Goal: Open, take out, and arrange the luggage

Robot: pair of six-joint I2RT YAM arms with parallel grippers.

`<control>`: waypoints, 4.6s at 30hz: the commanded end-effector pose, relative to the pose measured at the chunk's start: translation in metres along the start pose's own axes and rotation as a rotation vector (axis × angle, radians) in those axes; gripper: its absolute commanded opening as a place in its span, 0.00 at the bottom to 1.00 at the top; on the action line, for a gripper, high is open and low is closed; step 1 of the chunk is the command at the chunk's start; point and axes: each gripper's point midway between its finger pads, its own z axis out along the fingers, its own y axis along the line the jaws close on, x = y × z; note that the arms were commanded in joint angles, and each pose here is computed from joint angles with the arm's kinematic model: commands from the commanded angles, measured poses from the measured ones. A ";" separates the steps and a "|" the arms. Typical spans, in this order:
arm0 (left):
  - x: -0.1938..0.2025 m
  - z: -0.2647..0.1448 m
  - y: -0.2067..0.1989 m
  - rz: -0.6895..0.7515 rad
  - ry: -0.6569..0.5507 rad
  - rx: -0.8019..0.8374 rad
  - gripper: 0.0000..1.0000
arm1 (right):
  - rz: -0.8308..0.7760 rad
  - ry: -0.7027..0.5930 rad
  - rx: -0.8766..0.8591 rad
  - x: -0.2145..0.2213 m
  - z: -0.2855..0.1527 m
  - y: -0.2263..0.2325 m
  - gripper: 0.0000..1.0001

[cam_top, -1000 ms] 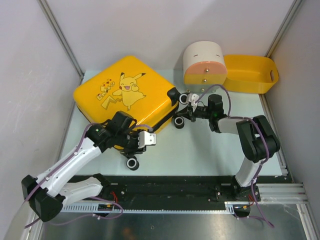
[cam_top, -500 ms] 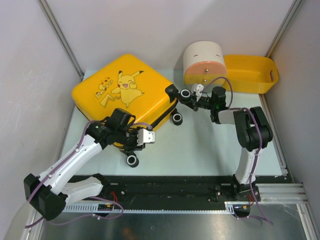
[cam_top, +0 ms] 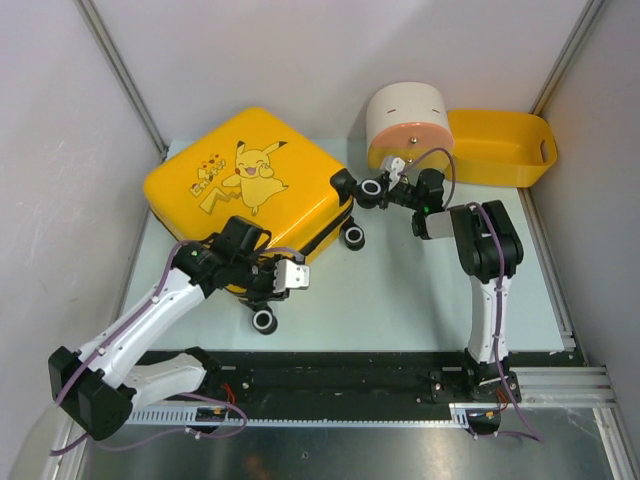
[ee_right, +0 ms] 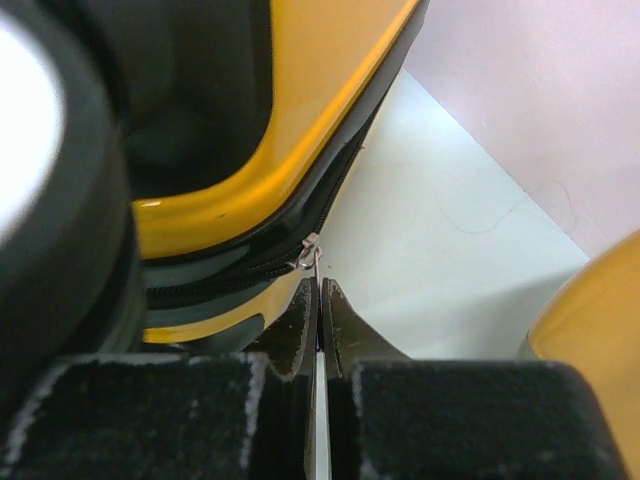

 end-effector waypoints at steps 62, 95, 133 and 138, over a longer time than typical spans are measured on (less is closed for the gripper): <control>0.147 -0.202 0.131 -1.553 -0.487 -0.936 1.00 | 0.324 0.239 -0.089 -0.128 -0.002 0.052 1.00; 0.108 -0.183 0.317 -1.104 -0.428 -0.783 0.93 | 0.501 0.500 -0.837 -0.167 -0.034 0.388 0.83; -0.001 -0.161 0.116 -0.843 -0.496 -0.657 0.93 | 0.250 0.365 -0.249 -0.073 0.000 0.255 0.71; -0.007 -0.161 0.114 -0.831 -0.514 -0.633 0.93 | 0.286 0.354 -0.296 -0.063 0.000 0.255 0.70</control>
